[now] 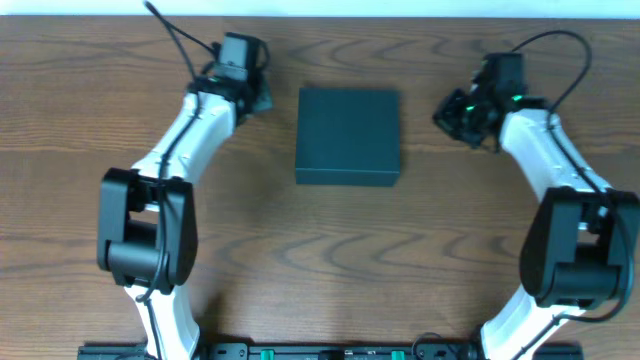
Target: Pack container
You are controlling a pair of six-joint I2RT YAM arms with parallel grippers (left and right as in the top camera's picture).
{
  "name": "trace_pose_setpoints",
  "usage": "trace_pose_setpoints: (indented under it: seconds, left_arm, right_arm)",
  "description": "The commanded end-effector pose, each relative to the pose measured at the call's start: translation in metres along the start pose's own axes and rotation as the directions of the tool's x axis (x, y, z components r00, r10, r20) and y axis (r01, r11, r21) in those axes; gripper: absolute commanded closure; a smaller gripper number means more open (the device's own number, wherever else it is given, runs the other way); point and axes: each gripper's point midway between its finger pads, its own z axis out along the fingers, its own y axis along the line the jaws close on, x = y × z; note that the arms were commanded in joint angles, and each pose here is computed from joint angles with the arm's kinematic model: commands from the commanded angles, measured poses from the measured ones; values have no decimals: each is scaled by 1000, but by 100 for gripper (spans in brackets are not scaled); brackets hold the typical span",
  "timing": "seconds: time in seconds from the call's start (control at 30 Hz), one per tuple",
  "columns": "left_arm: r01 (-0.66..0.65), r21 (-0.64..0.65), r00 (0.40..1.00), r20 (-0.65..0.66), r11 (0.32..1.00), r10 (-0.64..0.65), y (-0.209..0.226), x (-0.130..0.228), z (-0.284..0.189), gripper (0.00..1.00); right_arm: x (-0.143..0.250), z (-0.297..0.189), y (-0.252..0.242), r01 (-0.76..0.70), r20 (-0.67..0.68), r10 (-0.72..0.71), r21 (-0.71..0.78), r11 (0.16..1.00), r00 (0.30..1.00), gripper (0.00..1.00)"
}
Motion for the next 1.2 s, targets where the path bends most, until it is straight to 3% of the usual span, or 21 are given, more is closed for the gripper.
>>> trace_pose_setpoints:
  seconds: [0.0,0.2,0.23,0.3,0.33,0.37,0.4,0.43,0.5,0.53,0.77,1.0,1.17]
  left_arm:
    - [-82,-51,995,60,995,85,20,-34,-38,94]
    - [-379,-65,925,0,923,380,32,-36,-112,94]
    - [-401,-52,916,5,914,402,30,-36,-125,91]
    - [-444,18,896,31,896,444,21,-35,-161,73]
    - [-449,49,893,49,892,447,18,-33,-179,41]
    - [-450,69,893,65,891,446,15,-32,-192,18]
    - [-455,84,890,84,887,448,14,-31,-207,7]
    - [-457,86,888,102,885,448,16,-30,-222,4]
    - [-456,82,886,137,886,444,21,-25,-253,4]
    - [-456,81,885,148,886,441,23,-21,-265,5]
    - [-455,97,885,165,885,436,47,24,-338,5]
    - [-457,177,889,114,872,443,74,109,-401,5]
    - [-466,165,876,226,869,426,107,173,-455,5]
  right_arm:
    - [-26,-26,-2,127,42,-128,33,991,991,99]
    - [-13,-74,2,294,-51,-291,82,952,955,99]
    - [-10,-82,0,308,-59,-304,100,946,951,95]
    - [-5,-107,-4,360,-60,-355,147,921,933,82]
    - [-4,-119,-6,370,-47,-367,174,913,929,80]
    - [-3,-130,-6,385,-32,-386,189,903,922,79]
    - [-3,-141,-5,401,-15,-406,201,894,914,78]
    - [-1,-157,-3,419,12,-430,210,884,903,77]
    - [4,-190,5,456,76,-480,212,864,874,70]
    - [7,-204,8,462,104,-490,213,861,865,1]
    - [49,-299,18,510,284,-551,209,834,785,1]
    - [120,-364,4,546,378,-571,184,818,729,1]
    - [180,-399,-17,575,450,-582,170,801,678,1]
